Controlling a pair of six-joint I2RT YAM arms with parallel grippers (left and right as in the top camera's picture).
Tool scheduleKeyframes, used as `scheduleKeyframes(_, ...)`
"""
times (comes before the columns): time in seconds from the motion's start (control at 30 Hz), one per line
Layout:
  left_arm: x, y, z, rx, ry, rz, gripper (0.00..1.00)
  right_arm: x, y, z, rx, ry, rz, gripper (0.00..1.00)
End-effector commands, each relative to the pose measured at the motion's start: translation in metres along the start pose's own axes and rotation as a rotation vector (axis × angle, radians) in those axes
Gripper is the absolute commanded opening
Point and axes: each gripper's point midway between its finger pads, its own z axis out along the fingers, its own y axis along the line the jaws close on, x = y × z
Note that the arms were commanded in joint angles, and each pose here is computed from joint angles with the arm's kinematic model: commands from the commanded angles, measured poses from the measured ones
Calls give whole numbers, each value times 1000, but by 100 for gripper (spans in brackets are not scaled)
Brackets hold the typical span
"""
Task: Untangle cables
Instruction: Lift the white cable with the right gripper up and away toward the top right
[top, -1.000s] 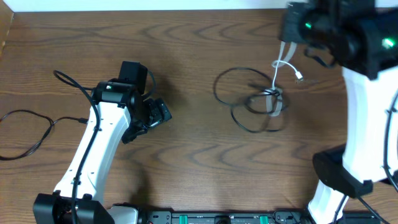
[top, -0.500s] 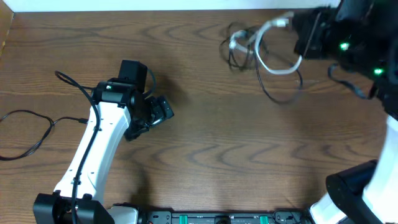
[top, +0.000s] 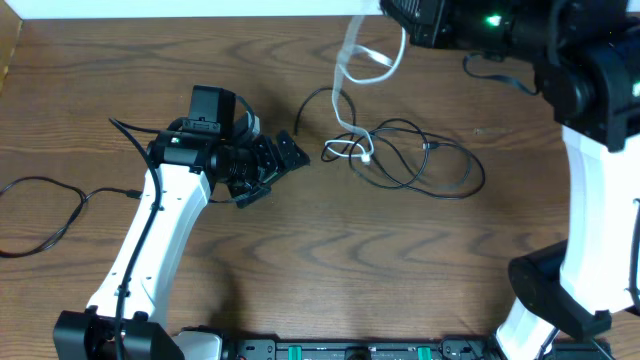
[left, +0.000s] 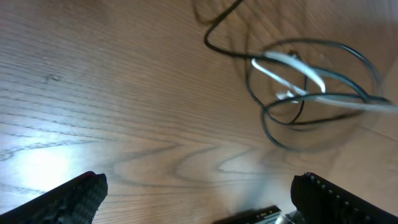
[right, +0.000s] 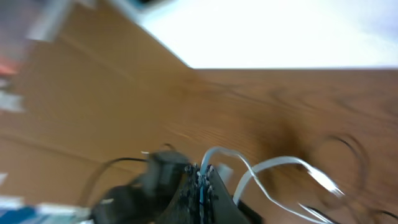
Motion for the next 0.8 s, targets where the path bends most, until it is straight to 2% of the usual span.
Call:
scheduleKeyframes(0.0, 4, -7, -1, 35, 19, -1, 99, -4, 32, -24, -101, -27, 6, 1)
scheduleKeyframes(0.07, 4, -6, -1, 34, 19, -1, 99, -10, 18, -30, -23, -73, 17, 1)
scheduleKeyframes(0.13, 4, -5, -1, 26, 17, -3, 99, -11, -10, -34, 132, -109, 28, 1)
scheduleKeyframes(0.2, 1, 0, 0, -2, -2, -1, 96, -7, -55, -44, 397, -140, 3, 1)
scheduleKeyframes(0.23, -1, 5, -1, -28, -15, -4, 94, -2, -86, -54, 585, -149, 1, 1)
scheduleKeyframes(0.3, -2, 11, -1, -61, -28, -10, 94, 8, -117, -69, 792, -133, -7, 1)
scheduleKeyframes(0.37, -4, 17, -1, -96, -42, -15, 94, 24, -135, -73, 899, -50, -38, 1)
scheduleKeyframes(0.4, -5, 19, -2, -105, -47, -15, 94, 28, -136, -68, 894, -13, -63, 1)
scheduleKeyframes(0.5, -7, 21, -2, -117, -55, -16, 94, 48, -119, -43, 714, 130, -116, 1)
scheduleKeyframes(0.63, -4, 23, -2, -124, -46, -21, 94, 47, -95, -39, 591, 118, -112, 1)
scheduleKeyframes(0.77, -4, 23, -2, -125, -46, -22, 94, 37, -48, -39, 373, 55, -97, 1)
